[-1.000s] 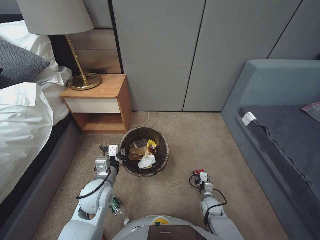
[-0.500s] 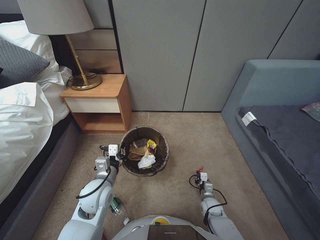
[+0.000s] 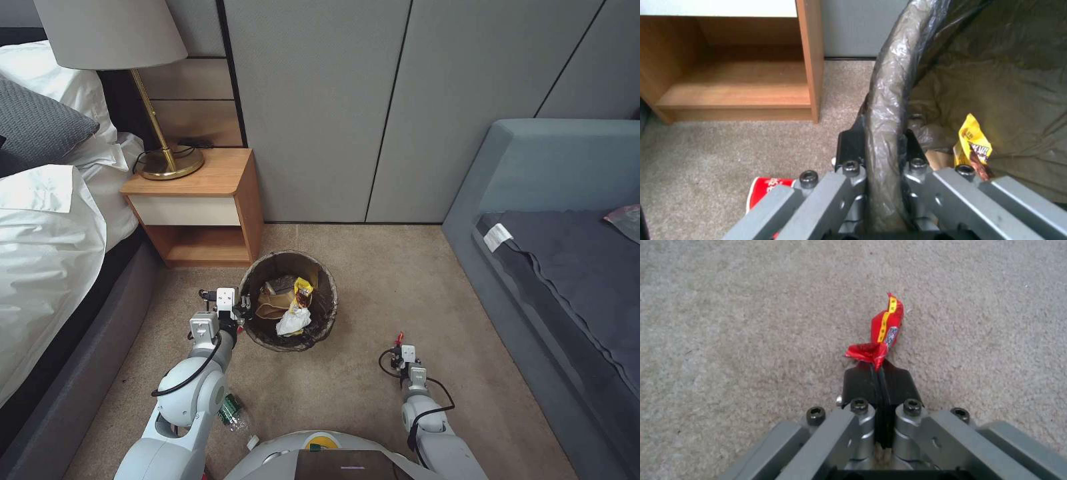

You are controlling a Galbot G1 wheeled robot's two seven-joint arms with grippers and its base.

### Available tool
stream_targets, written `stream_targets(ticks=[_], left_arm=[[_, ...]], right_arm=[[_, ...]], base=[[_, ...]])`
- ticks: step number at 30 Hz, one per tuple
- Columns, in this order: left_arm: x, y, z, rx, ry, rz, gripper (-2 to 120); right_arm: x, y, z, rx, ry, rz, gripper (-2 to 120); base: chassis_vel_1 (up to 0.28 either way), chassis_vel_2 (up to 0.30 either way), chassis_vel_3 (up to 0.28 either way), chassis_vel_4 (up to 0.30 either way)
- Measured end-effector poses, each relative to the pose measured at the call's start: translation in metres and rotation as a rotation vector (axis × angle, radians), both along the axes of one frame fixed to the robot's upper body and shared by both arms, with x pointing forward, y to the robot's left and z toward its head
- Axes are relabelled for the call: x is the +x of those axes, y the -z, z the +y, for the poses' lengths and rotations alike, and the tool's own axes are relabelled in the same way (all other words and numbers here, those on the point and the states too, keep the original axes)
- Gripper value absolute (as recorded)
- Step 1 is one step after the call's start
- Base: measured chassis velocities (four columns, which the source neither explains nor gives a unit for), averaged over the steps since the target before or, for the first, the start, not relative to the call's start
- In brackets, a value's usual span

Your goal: Pick up the trash bin, then pick up the garbage from the floor and place it into the trash bin.

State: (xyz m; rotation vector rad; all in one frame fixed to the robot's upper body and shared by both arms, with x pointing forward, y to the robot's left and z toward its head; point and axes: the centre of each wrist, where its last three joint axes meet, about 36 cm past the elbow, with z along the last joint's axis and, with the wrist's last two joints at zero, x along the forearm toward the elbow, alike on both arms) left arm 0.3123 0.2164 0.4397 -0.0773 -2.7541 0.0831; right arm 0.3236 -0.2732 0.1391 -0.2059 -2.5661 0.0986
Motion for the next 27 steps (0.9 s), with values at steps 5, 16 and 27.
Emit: stream_targets(ticks=[5,16,27], left_arm=[[0.000,0.000,0.000,0.000,0.000,0.002,3],[-0.002,0.003,-0.003,-0.002,0.007,0.012,3],[-0.006,0.005,-0.012,-0.006,0.031,0.022,3]], right_arm=[[0.001,-0.014,0.002,-0.010,-0.010,-0.067,0],[0.011,-0.130,0.032,0.017,-0.300,-0.682,0],[0.010,-0.242,0.084,0.176,-0.758,-1.093,0]], base=[[0.000,0.000,0.000,0.000],[0.000,0.000,0.000,0.000],[0.000,0.000,0.000,0.000]])
